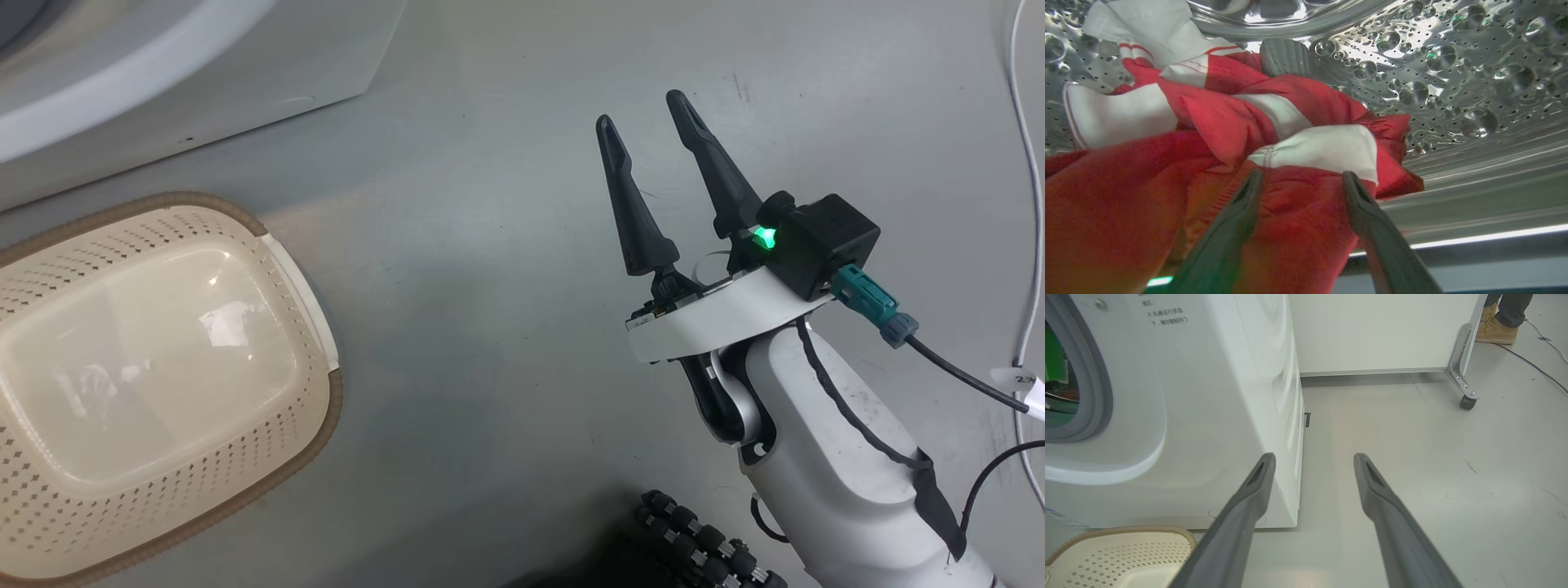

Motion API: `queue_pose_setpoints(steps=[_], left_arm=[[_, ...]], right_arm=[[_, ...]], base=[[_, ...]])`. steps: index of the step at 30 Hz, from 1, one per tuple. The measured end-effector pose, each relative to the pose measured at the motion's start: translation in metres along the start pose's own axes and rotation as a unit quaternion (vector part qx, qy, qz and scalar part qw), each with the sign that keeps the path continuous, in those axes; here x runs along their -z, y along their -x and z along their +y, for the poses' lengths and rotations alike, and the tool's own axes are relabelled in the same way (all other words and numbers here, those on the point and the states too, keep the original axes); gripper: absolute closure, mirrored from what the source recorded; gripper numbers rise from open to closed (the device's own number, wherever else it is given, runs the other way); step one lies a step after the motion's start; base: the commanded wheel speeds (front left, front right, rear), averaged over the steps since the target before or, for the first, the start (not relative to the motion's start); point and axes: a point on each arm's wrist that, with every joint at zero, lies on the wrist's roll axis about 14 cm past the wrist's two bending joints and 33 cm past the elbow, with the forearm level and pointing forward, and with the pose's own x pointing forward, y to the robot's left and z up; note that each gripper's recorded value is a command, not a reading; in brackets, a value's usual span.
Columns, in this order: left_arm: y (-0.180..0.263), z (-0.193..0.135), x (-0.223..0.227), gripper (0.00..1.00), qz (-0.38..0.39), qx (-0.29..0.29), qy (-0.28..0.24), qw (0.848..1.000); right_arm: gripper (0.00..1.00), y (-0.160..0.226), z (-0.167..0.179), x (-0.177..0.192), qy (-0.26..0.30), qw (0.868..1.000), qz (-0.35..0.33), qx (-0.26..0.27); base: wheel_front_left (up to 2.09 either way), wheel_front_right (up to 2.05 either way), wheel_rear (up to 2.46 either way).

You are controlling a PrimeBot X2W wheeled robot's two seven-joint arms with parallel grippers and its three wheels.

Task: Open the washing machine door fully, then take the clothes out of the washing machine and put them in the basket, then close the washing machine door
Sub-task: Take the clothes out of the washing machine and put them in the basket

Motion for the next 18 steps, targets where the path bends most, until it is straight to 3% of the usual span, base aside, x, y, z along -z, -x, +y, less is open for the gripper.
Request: queue_pose_setpoints(steps=[6, 7, 9, 10, 11, 18], left_arm=[[-0.001, 0.000, 0.013, 0.00, 0.049, 0.000, 0.018, 0.999], [-0.001, 0.000, 0.013, 0.11, 0.052, 0.000, 0.020, 0.998], [-0.002, -0.002, 0.013, 0.55, 0.060, 0.003, 0.026, 0.998], [-0.002, -0.002, 0.012, 0.71, 0.062, 0.004, 0.026, 0.998], [-0.002, -0.002, 0.012, 0.97, 0.063, 0.004, 0.026, 0.998], [-0.002, -0.004, 0.010, 1.00, 0.064, 0.006, 0.025, 0.998]], right_arm=[[0.00, 0.000, -0.001, -0.001, 0.002, 1.000, -0.001, 0.003], [0.00, 0.000, -0.001, -0.001, 0.002, 1.000, -0.001, 0.003], [0.00, 0.000, -0.001, -0.002, 0.002, 1.000, -0.002, 0.004], [0.00, 0.000, -0.002, -0.002, 0.002, 1.000, -0.002, 0.004], [0.00, 0.000, -0.002, -0.002, 0.003, 1.000, -0.002, 0.004], [0.00, -0.003, -0.002, -0.006, 0.006, 1.000, -0.007, 0.004]], base=[[0.00, 0.00, 0.00], [0.00, 0.00, 0.00], [0.00, 0.00, 0.00], [0.00, 0.00, 0.00], [0.00, 0.00, 0.00], [0.00, 0.00, 0.00]])
